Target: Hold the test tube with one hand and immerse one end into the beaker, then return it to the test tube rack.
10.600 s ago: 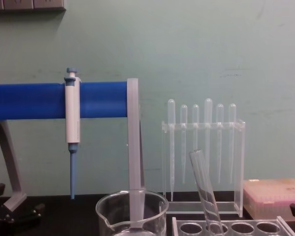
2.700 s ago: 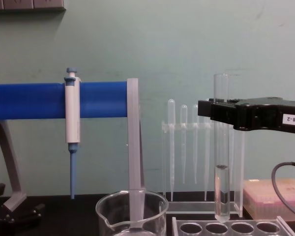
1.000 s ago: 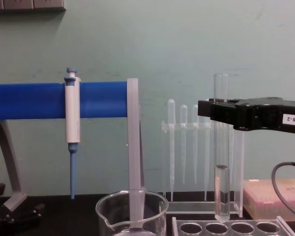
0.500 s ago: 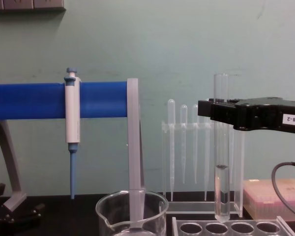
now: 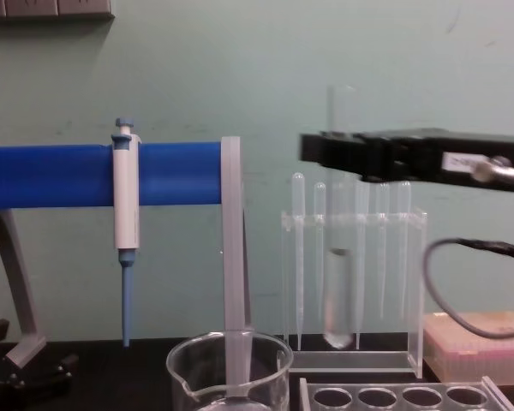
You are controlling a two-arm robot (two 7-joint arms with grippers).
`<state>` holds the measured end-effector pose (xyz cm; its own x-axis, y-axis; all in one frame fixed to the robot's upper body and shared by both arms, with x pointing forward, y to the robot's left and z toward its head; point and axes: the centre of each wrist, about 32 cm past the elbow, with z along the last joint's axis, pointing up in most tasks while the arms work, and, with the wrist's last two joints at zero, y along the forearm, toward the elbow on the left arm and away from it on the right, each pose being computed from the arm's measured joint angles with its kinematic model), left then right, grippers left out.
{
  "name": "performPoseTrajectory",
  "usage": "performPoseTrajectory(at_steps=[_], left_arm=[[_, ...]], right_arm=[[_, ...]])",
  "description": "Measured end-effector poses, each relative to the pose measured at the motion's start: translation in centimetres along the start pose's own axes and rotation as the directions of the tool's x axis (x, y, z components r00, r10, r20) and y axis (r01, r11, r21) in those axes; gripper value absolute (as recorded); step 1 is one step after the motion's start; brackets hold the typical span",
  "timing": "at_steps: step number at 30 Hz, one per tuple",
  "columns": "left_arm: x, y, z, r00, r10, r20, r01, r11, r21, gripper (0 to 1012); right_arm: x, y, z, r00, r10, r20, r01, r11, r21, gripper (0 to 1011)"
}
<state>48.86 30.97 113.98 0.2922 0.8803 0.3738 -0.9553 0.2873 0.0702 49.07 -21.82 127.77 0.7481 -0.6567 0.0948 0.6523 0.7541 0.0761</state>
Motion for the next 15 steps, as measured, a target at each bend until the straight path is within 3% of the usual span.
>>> performPoseTrajectory(at_steps=[8,15], left_arm=[[0.0,0.0,0.0,1.0,0.0,0.0,0.0,1.0,0.0,1000],[0.0,0.0,0.0,1.0,0.0,0.0,0.0,1.0,0.0,1000]], right_arm=[[-0.6,3.3,0.3,0.998,0.06,-0.001,-0.06,0.998,0.023,224],[-1.0,5.7,-0.7,0.996,0.088,-0.001,-0.088,0.996,0.031,225]])
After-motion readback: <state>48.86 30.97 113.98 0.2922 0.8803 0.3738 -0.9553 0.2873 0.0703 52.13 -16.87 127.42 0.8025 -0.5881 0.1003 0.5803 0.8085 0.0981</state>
